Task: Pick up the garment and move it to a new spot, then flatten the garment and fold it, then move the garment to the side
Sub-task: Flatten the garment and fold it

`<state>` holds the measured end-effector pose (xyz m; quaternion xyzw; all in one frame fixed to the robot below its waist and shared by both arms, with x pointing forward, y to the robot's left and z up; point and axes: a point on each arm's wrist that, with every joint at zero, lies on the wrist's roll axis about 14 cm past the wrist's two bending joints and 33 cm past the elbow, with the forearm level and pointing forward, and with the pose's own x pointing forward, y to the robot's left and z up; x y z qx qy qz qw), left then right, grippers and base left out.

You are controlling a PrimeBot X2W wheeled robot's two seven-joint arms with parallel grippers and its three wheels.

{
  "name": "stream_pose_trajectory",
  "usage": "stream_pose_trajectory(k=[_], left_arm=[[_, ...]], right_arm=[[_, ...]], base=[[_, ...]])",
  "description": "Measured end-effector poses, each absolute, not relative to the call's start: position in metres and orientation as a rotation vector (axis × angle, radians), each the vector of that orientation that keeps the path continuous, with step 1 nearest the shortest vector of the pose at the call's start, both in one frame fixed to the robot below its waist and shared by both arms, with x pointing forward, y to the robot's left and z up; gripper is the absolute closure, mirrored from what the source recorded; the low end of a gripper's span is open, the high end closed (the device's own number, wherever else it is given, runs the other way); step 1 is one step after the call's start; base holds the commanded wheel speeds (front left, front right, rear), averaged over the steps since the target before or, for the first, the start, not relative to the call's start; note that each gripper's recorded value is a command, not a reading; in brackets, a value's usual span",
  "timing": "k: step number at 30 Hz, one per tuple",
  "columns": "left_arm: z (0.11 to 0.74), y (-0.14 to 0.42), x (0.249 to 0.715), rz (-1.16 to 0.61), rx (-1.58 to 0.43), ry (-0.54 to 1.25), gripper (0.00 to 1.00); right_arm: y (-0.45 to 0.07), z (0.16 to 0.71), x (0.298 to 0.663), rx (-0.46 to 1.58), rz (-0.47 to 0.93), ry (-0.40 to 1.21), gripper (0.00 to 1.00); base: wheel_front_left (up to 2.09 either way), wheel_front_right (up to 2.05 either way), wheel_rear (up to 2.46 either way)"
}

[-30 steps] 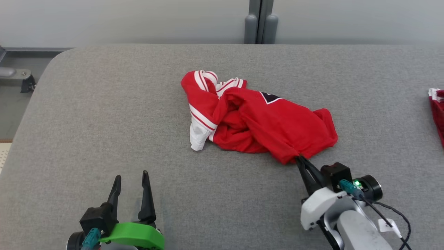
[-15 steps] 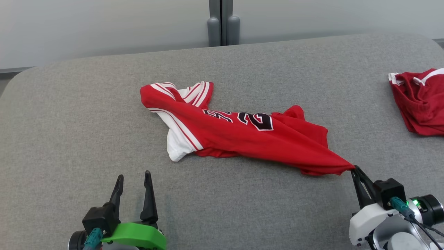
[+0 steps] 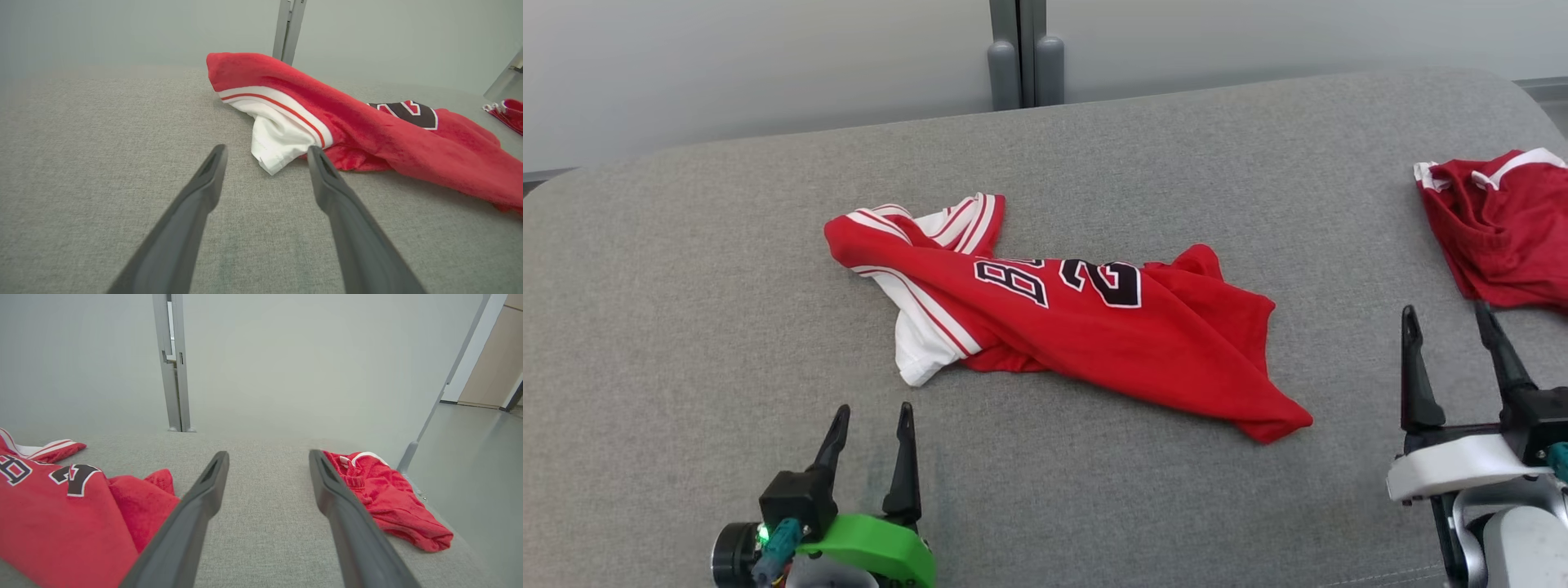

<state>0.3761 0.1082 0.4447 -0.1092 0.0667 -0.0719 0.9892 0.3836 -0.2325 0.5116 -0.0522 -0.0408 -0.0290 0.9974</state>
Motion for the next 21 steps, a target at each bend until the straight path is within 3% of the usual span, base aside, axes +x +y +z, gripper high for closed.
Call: stream_pose_trajectory(k=[14, 15, 16, 19, 20, 21], left_arm=[[0.396, 0.083, 0.417, -0.288, -0.059, 0.301, 0.00], [0.391, 0.083, 0.418, -0.290, -0.051, 0.316, 0.04], [0.386, 0.083, 0.419, -0.293, -0.043, 0.336, 0.31], [0.379, 0.080, 0.425, -0.302, -0.038, 0.359, 0.88], [0.379, 0.079, 0.428, -0.303, -0.039, 0.354, 1.00], [0.380, 0.079, 0.431, -0.304, -0.040, 0.351, 1.00]], right_arm=[[-0.201, 0.511, 0.399, -0.049, 0.018, -0.097, 0.00], [-0.201, 0.510, 0.400, -0.044, 0.018, -0.096, 0.00], [-0.200, 0.509, 0.400, -0.038, 0.018, -0.092, 0.00], [-0.205, 0.504, 0.398, -0.031, 0.004, -0.078, 0.00], [-0.207, 0.503, 0.398, -0.031, -0.003, -0.074, 0.00], [-0.210, 0.502, 0.397, -0.032, -0.011, -0.071, 0.00]], base=[[0.00, 0.00, 0.00], [0.00, 0.00, 0.00], [0.00, 0.00, 0.00], [0.00, 0.00, 0.00], [0.00, 0.00, 0.00], [0.00, 0.00, 0.00]])
